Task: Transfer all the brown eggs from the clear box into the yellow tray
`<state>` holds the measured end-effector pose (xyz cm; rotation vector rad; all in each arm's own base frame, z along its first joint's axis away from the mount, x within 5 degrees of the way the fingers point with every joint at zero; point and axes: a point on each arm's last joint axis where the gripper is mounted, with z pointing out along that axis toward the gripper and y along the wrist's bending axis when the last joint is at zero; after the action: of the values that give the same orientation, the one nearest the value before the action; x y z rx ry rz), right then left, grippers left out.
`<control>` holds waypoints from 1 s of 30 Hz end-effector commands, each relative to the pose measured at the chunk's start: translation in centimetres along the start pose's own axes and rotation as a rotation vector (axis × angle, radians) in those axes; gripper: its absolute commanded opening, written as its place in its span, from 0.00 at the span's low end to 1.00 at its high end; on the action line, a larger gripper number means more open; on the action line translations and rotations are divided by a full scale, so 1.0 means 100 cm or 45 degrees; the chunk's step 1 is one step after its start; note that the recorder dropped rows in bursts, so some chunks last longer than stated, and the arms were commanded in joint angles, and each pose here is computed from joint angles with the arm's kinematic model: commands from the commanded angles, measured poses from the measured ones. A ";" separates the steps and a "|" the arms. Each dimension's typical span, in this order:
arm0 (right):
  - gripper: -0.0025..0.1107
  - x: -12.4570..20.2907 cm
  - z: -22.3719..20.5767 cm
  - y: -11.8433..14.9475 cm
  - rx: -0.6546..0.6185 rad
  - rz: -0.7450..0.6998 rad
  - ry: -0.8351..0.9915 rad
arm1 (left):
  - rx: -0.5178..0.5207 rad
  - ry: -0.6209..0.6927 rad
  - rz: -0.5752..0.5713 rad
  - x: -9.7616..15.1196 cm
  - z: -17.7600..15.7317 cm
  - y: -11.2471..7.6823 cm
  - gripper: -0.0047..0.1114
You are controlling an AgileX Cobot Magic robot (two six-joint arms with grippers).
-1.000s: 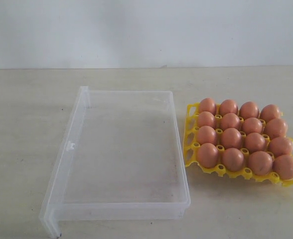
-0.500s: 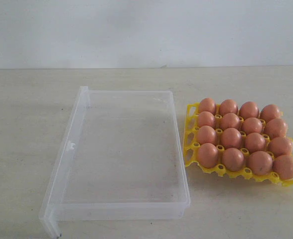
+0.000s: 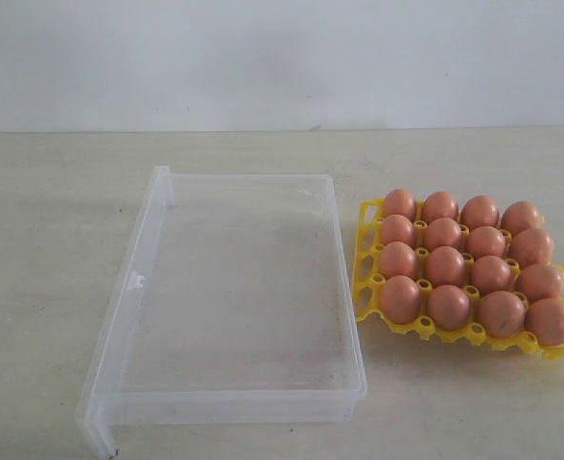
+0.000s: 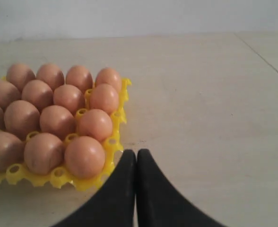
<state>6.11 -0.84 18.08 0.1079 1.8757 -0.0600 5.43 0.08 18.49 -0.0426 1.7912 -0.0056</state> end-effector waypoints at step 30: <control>0.02 0.006 -0.009 0.014 -0.217 0.069 0.014 | 0.004 -0.012 -0.009 -0.001 0.000 0.000 0.00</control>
<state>5.24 0.70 17.77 0.0316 1.8797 0.1336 5.44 0.08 18.49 -0.0426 1.7915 -0.0056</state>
